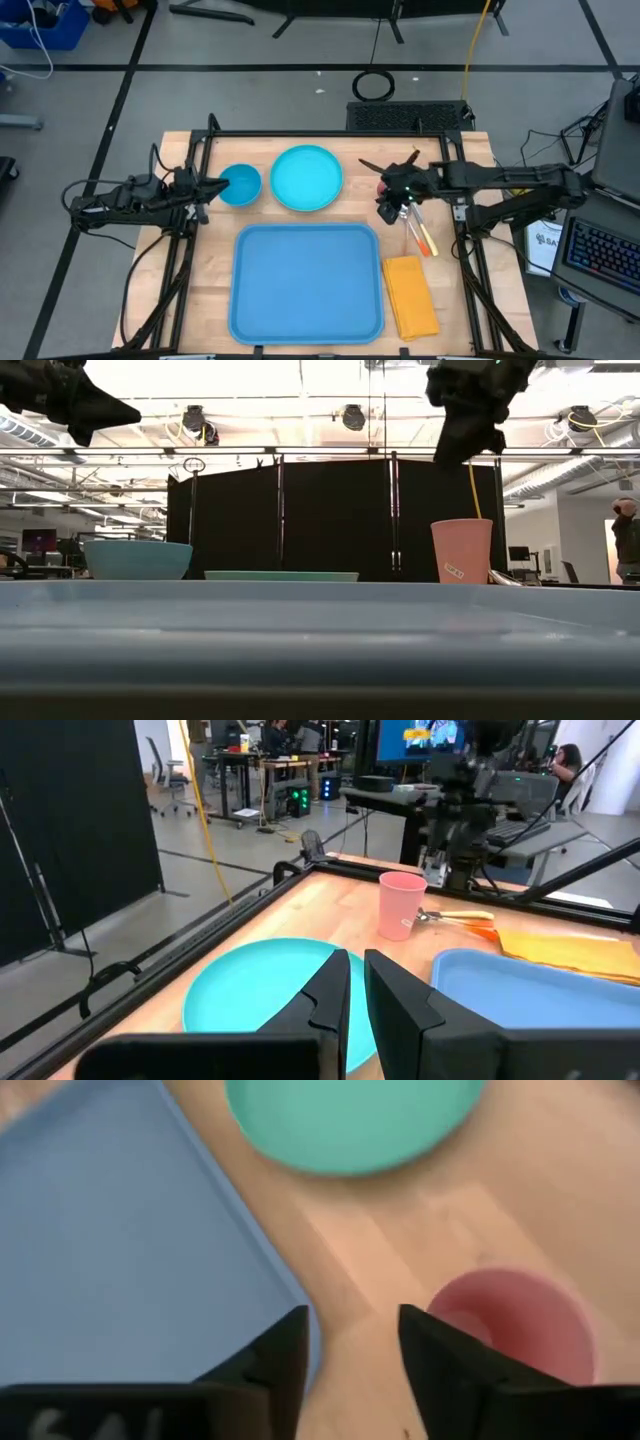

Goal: Set up tray
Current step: Put the cup on the serving tray

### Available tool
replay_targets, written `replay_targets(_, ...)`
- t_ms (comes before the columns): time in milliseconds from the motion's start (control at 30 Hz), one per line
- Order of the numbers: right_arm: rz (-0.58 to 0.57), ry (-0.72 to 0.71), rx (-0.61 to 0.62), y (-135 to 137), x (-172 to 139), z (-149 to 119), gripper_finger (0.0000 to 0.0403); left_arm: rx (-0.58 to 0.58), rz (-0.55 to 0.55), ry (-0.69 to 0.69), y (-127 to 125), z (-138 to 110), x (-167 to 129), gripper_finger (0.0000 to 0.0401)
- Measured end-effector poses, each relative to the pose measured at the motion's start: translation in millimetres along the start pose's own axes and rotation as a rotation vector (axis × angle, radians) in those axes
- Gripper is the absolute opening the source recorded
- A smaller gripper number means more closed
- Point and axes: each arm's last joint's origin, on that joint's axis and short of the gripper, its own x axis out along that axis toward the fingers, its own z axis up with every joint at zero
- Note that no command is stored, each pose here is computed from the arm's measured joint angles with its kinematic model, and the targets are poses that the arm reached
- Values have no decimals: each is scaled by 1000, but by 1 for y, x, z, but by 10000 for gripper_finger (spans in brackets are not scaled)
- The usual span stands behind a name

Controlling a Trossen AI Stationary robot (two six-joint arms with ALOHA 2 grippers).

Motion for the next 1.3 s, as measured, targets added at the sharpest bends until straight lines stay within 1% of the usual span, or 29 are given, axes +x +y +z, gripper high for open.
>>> replay_targets(100,-19,70,7,-2,13,0,179,-1,0,1,0,0,0,35)
replay_targets(200,-55,122,-15,-5,23,-1,181,0,0,1,0,0,0,35)
replay_targets(433,-79,167,-43,-4,38,-1,165,0,0,3,0,0,0,35)
replay_targets(700,-146,184,-63,-5,48,-2,173,-1,-2,5,0,0,0,35)
replay_targets(867,-157,191,-62,-5,50,-2,172,-1,-2,7,0,-1,0,35)
replay_targets(1133,-180,234,-40,-5,61,-5,157,-1,-3,8,0,-1,0,35)
replay_targets(1300,-193,258,-51,-6,69,-5,125,-1,-19,10,-1,-1,0,35)
